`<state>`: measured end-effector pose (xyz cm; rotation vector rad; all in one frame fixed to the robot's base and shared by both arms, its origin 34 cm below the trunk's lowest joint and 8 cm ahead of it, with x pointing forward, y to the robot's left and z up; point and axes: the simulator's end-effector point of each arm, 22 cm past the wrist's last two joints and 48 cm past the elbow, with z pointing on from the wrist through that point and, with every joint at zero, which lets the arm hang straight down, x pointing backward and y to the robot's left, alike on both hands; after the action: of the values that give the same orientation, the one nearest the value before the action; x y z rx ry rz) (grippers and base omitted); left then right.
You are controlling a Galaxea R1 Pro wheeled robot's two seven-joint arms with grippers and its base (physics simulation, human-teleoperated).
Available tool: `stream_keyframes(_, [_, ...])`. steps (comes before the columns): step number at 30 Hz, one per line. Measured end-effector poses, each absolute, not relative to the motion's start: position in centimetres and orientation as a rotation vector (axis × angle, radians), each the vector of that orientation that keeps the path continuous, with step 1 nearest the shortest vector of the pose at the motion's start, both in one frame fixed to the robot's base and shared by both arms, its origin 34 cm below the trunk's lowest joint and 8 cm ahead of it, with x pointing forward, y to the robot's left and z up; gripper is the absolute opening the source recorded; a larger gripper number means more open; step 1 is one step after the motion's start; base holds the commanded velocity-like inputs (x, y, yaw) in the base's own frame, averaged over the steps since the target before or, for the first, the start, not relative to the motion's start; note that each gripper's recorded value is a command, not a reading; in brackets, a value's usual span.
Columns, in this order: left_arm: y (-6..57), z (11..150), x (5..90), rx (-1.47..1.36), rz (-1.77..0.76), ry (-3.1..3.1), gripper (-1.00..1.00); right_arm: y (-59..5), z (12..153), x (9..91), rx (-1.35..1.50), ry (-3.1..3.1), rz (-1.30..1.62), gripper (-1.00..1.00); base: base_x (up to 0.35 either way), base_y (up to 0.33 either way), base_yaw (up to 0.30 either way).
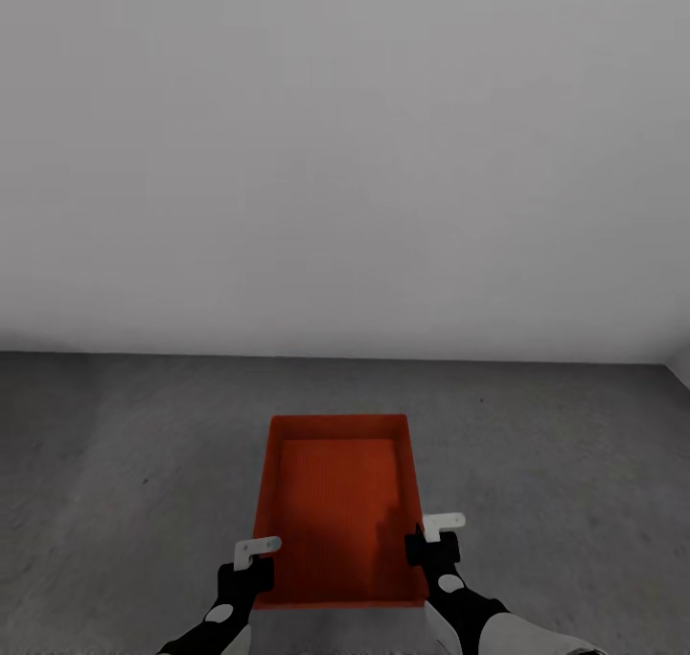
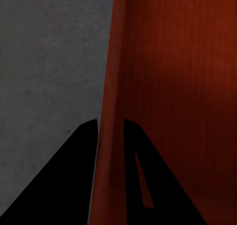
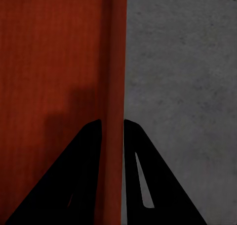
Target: Move the two storage containers from the living room to the garage. In the garage, place one container on the floor and stack the other container on top of it (either order is fine).
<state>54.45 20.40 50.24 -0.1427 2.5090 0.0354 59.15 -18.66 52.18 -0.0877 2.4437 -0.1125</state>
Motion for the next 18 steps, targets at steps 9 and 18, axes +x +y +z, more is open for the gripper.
stream_keyframes(9, [20.4,49.7,53.9,-0.142,0.037,2.524,-1.00,-18.7,51.5,58.6,-0.088,2.459,-0.112,-1.00,0.000,0.000,0.000])
stream_keyframes(18, [20.4,49.1,53.4,-0.144,0.038,2.538,-1.00,-18.7,50.9,58.2,-0.090,2.473,-0.113,-1.00,0.000,0.000,0.000])
